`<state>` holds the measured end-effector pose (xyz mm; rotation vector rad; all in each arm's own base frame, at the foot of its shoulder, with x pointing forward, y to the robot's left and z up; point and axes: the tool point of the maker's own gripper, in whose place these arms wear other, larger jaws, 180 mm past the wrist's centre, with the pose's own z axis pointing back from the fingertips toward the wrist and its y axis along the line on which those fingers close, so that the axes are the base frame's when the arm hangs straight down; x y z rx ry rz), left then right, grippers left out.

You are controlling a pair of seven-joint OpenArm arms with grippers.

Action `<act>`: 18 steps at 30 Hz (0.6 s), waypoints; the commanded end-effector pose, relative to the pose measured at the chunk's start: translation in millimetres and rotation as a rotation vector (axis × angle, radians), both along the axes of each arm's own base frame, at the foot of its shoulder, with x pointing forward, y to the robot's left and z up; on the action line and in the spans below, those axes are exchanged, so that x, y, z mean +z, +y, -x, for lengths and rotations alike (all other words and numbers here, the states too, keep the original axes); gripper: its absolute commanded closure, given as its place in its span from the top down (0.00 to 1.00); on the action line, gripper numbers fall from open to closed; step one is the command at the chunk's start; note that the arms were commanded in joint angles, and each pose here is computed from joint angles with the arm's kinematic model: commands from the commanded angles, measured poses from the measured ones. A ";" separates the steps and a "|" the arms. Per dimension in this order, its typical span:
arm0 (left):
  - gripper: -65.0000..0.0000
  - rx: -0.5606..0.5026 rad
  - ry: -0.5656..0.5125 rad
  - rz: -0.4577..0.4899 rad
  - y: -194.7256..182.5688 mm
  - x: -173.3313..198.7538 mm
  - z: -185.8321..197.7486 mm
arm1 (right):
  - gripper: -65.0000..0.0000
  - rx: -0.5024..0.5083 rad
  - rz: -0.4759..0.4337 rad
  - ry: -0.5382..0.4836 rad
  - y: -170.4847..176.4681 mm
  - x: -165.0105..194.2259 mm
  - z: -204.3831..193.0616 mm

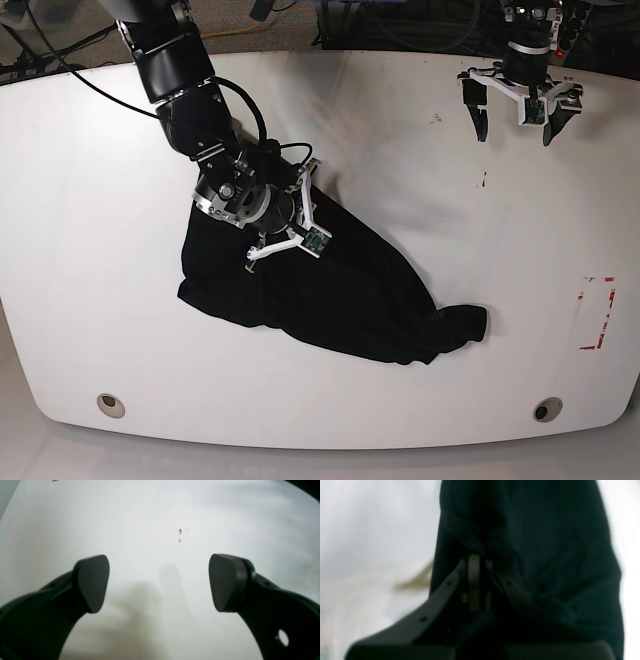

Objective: Fold the T-shirt properly
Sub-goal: 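Lift the T-shirt high with the right gripper, letting it hang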

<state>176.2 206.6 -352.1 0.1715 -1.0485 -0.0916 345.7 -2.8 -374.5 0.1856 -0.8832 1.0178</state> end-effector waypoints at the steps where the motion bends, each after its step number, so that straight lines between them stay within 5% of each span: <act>1: 0.91 -0.041 -0.034 0.022 -16.0 7.6 -4.6 | 0.00 0.012 -0.042 -0.101 7.0 37.6 -13.0; 18: 0.91 -0.221 -0.044 0.153 -106.0 17.1 -69.3 | 0.00 -0.047 -0.059 -0.618 -24.0 244.2 -95.3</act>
